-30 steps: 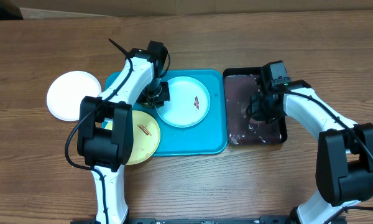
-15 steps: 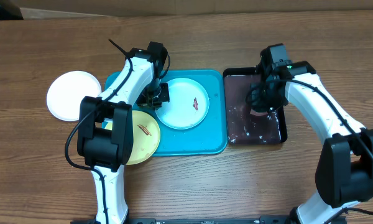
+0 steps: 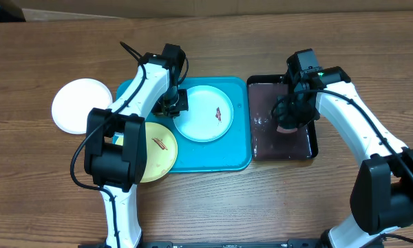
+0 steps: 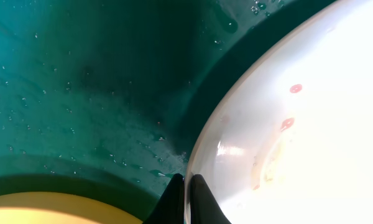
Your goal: Clean dirty plates on tray and stack at the side
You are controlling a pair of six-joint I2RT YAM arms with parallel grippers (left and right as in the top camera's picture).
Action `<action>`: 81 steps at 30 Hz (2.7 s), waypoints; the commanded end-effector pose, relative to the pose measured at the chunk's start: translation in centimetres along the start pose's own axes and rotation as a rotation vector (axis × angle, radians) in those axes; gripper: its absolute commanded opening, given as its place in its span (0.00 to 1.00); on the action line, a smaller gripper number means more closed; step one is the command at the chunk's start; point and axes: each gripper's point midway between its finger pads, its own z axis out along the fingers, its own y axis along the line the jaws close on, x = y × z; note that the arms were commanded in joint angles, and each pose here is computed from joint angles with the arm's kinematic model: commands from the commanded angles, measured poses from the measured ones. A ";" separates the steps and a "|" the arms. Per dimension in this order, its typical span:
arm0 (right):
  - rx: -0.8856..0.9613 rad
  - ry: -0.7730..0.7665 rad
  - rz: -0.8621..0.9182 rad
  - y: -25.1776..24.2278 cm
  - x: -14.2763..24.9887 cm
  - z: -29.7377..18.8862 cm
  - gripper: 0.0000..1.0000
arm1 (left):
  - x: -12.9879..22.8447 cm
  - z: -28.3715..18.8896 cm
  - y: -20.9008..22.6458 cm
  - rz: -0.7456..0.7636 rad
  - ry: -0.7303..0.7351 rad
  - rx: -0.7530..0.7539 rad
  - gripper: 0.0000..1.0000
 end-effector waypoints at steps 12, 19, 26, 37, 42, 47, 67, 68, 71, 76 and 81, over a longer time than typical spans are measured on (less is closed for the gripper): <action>-0.016 0.015 0.002 0.4 0.7 -1.1 0.04 | -0.2 -1.2 -1.1 0.035 -0.048 0.003 0.04; -0.016 0.016 0.002 0.4 0.7 -1.1 0.04 | 1.5 -1.2 -1.5 0.040 0.015 0.015 0.04; -0.011 0.040 0.001 0.3 1.4 -0.6 0.04 | 0.6 -1.2 -1.8 0.045 -0.025 0.016 0.15; -0.024 -0.024 -0.014 0.6 0.7 2.1 0.04 | 1.2 -1.2 -2.2 0.044 0.004 0.044 0.04; -0.039 -0.096 -0.019 1.4 -2.1 -0.8 0.04 | 1.9 -1.2 -2.1 0.016 0.032 0.039 0.04; -0.041 -0.109 -0.041 1.7 -3.0 -3.3 0.04 | 1.3 -1.2 -2.0 0.021 0.003 0.027 0.24; 0.057 -0.031 -0.109 2.0 0.8 1.4 0.04 | 1.7 -1.2 -2.3 -0.013 0.006 0.005 0.04; 0.061 -0.031 -0.109 2.0 0.9 1.5 0.04 | 1.7 -1.2 -2.3 -0.013 0.007 0.005 0.04; 0.059 -0.036 -0.109 2.1 0.6 1.0 0.04 | 1.7 -1.2 -2.3 -0.013 0.008 0.004 0.04; 0.042 -0.081 -0.111 3.0 -1.4 -2.7 0.04 | 1.7 -1.2 -2.3 -0.013 0.007 0.004 0.04; -0.090 -0.139 -0.136 6.2 -3.2 -6.2 0.04 | 1.4 -1.2 -2.5 -0.012 -0.006 0.014 0.04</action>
